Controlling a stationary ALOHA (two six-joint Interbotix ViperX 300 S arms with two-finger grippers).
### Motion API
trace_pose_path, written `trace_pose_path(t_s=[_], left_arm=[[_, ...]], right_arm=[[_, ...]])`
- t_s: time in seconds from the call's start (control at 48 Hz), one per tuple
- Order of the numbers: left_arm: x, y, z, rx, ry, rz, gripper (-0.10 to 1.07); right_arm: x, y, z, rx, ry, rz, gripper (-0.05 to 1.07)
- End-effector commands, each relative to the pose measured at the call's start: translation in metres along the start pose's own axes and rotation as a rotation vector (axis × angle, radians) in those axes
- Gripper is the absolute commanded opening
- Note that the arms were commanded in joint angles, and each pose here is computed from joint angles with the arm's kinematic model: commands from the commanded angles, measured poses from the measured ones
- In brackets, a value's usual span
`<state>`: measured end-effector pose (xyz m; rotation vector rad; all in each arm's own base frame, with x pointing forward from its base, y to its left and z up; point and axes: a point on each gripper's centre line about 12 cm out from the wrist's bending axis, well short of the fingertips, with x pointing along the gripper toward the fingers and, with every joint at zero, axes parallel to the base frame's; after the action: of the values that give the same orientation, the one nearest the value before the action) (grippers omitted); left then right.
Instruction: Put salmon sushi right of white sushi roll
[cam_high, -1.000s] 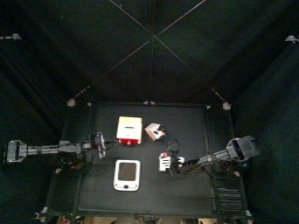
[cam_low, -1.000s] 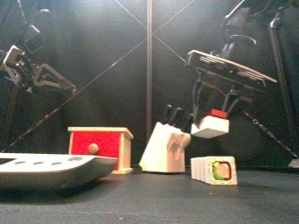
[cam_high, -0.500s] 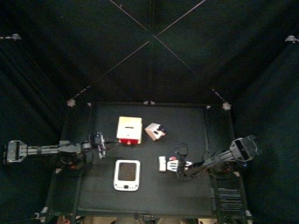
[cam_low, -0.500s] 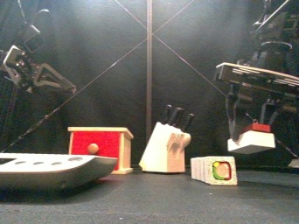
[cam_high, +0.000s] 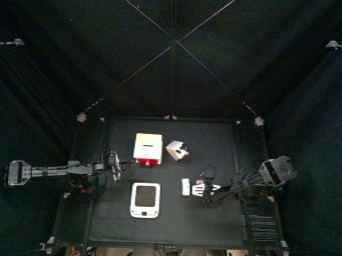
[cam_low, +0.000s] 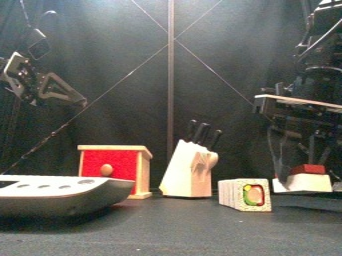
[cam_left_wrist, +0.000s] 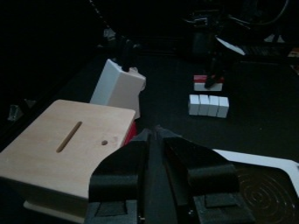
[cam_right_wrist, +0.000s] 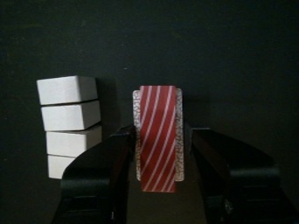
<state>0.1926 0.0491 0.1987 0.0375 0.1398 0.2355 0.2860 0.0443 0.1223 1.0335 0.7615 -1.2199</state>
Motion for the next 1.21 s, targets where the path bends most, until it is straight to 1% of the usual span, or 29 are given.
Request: trace_pose_path(t_s=[0.0, 0.229, 0.354, 0.708, 1.188], left_arm=[[0.0014, 0.0010, 0.0047, 0.000, -0.015, 0.004, 0.59], [0.0014, 0.0007, 0.0047, 0.000, -0.015, 0.003, 0.59], [0.0016, 0.0007, 0.0044, 0.000, -0.014, 0.003, 0.59], [0.0016, 0.0010, 0.0044, 0.000, -0.014, 0.004, 0.59], [0.0014, 0.0009, 0.0047, 0.001, -0.015, 0.004, 0.59]], right_arm=[[-0.0028, 0.0042, 0.0017, 0.011, 0.003, 0.016, 0.75], [0.0048, 0.0033, 0.0004, -0.001, 0.004, 0.009, 0.75], [0.0052, 0.0036, 0.0007, -0.008, -0.001, 0.012, 0.76], [0.0053, 0.0042, 0.0014, -0.010, 0.000, 0.011, 0.91], [0.0018, 0.0080, 0.0031, -0.015, 0.003, 0.029, 0.91]])
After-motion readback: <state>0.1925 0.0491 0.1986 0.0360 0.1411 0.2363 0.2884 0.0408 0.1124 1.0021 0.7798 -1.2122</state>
